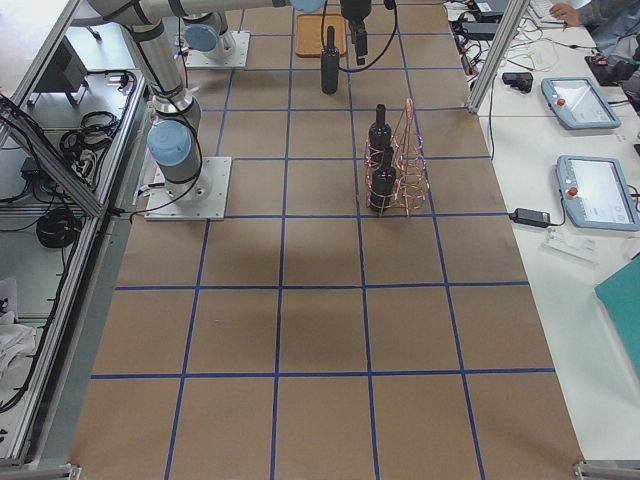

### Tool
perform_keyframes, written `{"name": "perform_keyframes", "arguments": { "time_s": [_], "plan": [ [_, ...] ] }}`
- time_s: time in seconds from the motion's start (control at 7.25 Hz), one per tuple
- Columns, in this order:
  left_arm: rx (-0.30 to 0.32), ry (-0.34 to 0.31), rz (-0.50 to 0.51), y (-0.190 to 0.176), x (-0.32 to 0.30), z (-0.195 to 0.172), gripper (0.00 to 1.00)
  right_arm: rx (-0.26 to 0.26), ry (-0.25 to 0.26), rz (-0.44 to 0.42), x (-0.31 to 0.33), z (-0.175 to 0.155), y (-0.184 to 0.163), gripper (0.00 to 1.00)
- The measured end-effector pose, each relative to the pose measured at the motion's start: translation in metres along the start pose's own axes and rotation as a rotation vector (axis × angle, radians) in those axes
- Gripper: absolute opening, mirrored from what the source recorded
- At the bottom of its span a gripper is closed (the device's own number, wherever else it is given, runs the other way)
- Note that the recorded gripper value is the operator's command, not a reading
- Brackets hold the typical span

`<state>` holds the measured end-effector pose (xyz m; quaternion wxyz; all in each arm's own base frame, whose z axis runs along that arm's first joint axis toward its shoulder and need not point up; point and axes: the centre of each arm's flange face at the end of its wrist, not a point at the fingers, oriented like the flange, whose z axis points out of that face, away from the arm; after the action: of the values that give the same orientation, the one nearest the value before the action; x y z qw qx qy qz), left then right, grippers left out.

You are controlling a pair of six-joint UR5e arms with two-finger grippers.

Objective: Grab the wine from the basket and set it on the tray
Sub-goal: 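Reach the left gripper over the standing bottle and grasp its neck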

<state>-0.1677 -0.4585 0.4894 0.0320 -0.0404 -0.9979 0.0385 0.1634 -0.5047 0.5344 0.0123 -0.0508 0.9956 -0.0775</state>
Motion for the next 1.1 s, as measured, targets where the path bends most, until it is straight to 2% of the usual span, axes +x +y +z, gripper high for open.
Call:
{"name": "perform_keyframes", "arguments": {
  "time_s": [0.41, 0.83, 1.1],
  "plan": [
    [-0.012, 0.014, 0.065, 0.007, 0.048, 0.013, 1.00, -0.017, 0.001, -0.002, 0.001, 0.005, 0.004, 1.00],
    [-0.053, 0.008, 0.082, 0.000, 0.077, 0.051, 1.00, -0.017, 0.002, -0.004, 0.001, 0.004, 0.005, 1.00],
    [-0.086, 0.001, 0.090, -0.005, 0.078, 0.084, 0.94, -0.015, 0.003, -0.003, 0.001, 0.002, 0.006, 1.00]
  ]
}}
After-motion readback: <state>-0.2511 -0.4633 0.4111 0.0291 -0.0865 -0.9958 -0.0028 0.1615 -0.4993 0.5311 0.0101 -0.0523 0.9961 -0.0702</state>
